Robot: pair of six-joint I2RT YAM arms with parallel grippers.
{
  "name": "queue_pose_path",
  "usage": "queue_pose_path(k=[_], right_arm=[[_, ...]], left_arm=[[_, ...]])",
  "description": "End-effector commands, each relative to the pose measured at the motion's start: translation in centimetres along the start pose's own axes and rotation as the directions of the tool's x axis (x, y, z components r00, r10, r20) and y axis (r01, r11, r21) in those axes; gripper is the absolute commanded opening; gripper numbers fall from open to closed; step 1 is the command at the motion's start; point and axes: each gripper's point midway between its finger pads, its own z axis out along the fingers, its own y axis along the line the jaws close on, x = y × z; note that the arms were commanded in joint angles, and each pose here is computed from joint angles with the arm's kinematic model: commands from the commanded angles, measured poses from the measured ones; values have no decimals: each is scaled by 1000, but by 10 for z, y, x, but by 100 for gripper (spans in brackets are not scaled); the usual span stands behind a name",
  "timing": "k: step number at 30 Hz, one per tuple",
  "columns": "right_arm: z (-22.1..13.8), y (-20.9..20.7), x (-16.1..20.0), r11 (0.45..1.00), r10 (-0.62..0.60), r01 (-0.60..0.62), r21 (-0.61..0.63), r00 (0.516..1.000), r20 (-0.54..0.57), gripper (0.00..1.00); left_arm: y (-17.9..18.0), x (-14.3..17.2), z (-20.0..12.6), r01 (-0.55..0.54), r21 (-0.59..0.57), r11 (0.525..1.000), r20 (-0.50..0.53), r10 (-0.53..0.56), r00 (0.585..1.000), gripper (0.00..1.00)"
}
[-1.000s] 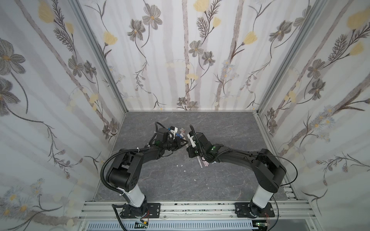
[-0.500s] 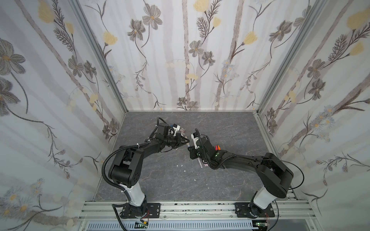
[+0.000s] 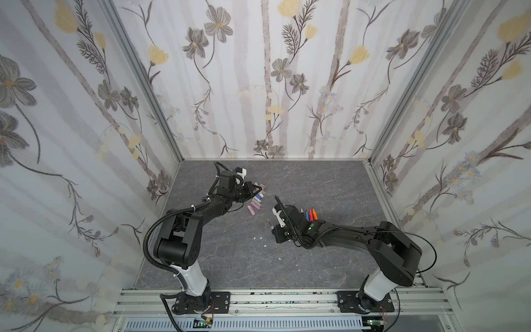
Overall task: Remove pen caps from pens
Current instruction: Place the pen at the center of the table.
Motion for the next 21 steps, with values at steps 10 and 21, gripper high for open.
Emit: queue_pose_path(k=[10, 21], right_arm=[[19, -47, 6, 960, 48, -35, 278, 998, -39, 0], [27, -63, 8, 925, 40, -12, 380, 997, -66, 1]], left_arm=[[60, 28, -63, 43, -131, 990, 51, -36, 998, 0], [75, 46, -68, 59, -159, 985, 38, -53, 998, 0]])
